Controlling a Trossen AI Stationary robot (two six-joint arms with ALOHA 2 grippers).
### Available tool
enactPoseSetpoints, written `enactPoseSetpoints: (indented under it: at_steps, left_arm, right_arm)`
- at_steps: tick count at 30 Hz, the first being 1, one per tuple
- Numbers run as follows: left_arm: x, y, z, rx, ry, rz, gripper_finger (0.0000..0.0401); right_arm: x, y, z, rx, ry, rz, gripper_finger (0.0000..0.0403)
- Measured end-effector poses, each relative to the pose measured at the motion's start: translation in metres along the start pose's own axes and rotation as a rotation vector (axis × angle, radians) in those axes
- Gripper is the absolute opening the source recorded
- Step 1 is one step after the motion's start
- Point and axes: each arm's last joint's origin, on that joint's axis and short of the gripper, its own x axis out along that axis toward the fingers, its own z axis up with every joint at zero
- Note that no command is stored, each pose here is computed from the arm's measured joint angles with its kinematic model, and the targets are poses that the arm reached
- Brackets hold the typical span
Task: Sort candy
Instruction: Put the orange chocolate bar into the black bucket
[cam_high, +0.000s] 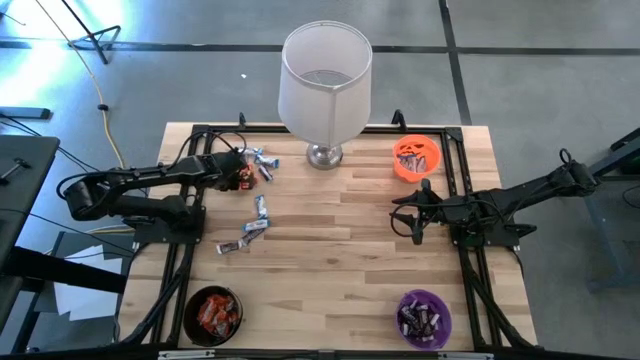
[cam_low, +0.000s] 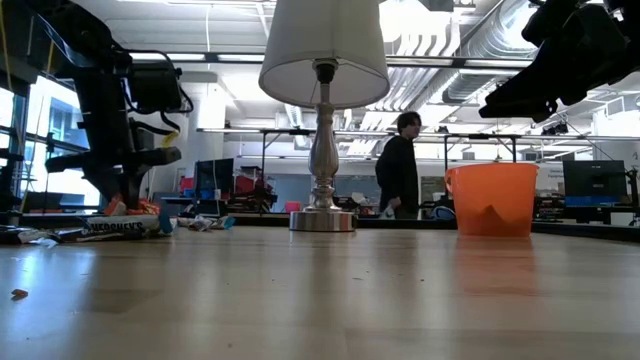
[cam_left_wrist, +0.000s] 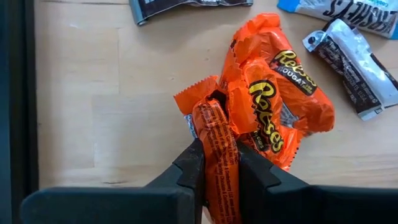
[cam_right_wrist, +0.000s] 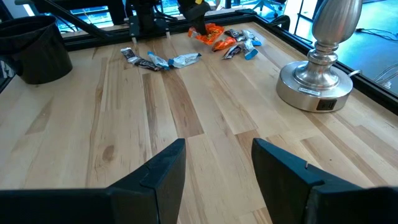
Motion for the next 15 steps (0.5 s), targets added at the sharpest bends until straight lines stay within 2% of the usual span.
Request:
enactPoseSetpoints:
  at_steps: [7, 15]
  left_arm:
    - [0.0000, 0.0003, -0.0001, 0.012, 0.001, 0.003, 0.0072]
    - [-0.0001, 0.0015, -0.0013, 0.041, 0.019, 0.011, 0.0074]
  right_arm:
    - [0.0000, 0.0000, 0.0000, 0.000, 0.000, 0.000, 0.0180]
    - [0.0000, 0.0000, 0.0000, 0.000, 0.000, 0.000, 0.0180]
